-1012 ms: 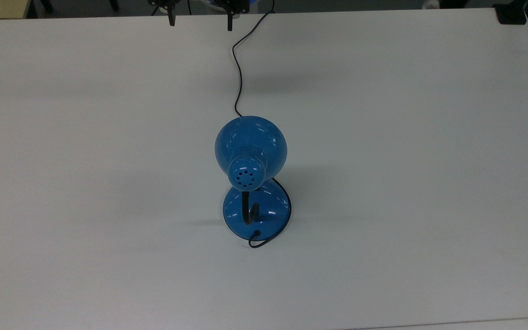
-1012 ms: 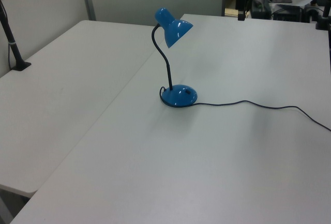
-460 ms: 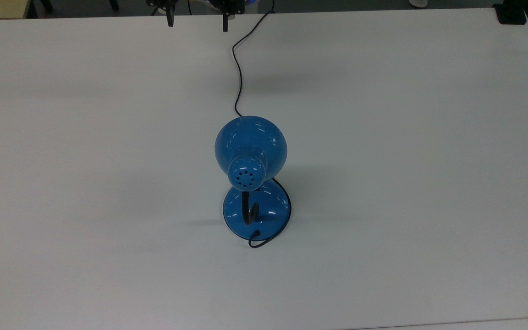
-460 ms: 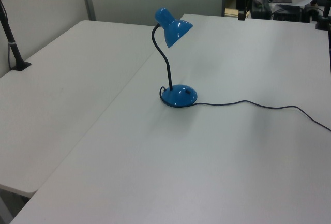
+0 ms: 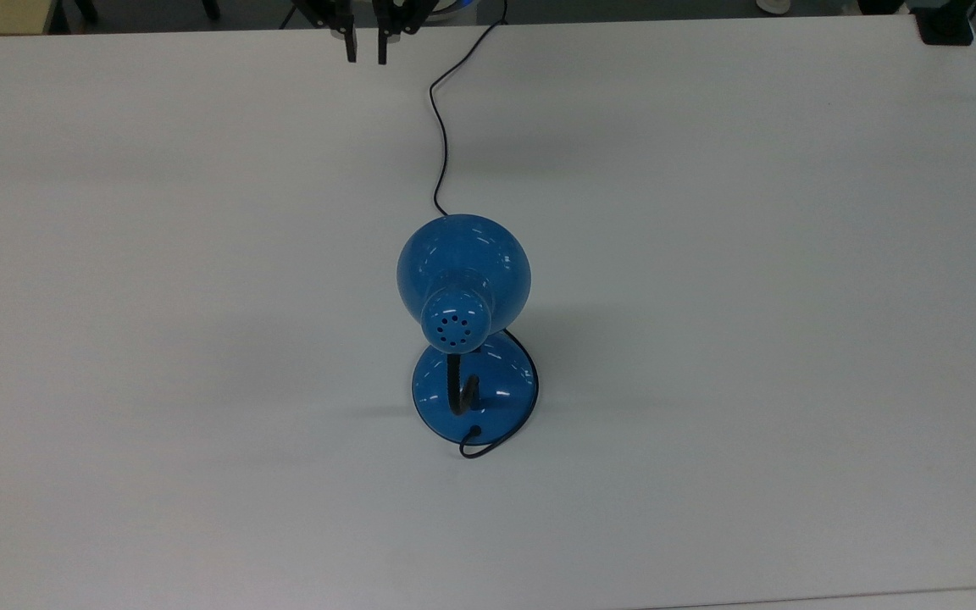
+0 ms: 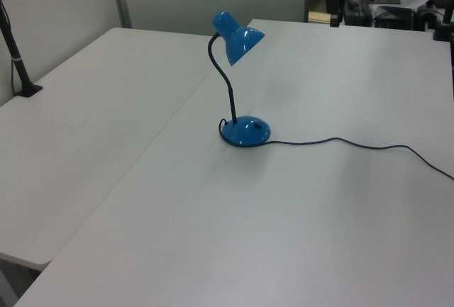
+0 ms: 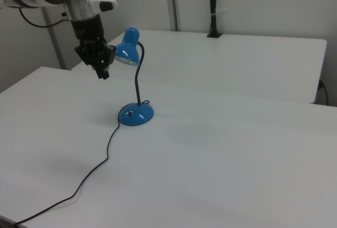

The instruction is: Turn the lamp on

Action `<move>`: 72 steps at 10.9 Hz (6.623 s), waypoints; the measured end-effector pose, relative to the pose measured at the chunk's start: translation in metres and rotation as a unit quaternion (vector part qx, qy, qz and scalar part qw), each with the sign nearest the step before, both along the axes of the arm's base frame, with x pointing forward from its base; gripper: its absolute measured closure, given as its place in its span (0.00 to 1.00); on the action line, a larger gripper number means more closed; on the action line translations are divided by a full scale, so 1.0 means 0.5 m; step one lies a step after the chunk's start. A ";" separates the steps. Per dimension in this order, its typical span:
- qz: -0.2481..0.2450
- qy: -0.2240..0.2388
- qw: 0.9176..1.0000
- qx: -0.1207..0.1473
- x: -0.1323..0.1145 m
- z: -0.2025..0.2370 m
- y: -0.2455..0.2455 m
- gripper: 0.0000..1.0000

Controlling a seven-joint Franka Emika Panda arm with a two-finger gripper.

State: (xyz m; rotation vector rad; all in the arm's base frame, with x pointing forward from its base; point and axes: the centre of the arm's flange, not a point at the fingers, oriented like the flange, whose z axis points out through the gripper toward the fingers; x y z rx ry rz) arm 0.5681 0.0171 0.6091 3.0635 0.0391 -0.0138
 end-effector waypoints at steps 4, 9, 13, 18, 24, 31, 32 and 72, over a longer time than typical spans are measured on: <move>0.035 0.000 0.999 0.024 0.003 -0.003 0.002 0.95; 0.063 -0.050 0.996 0.032 0.053 -0.111 0.038 0.97; 0.060 -0.117 0.990 0.041 0.075 -0.244 0.096 0.97; 0.033 -0.188 0.979 0.064 0.128 -0.412 0.134 0.97; 0.032 -0.227 0.971 0.074 0.157 -0.503 0.139 0.97; 0.037 -0.251 0.964 0.078 0.169 -0.546 0.149 0.96; 0.037 -0.252 0.964 0.079 0.170 -0.552 0.149 0.96; 0.098 -0.277 0.955 0.044 0.187 -0.579 0.147 0.97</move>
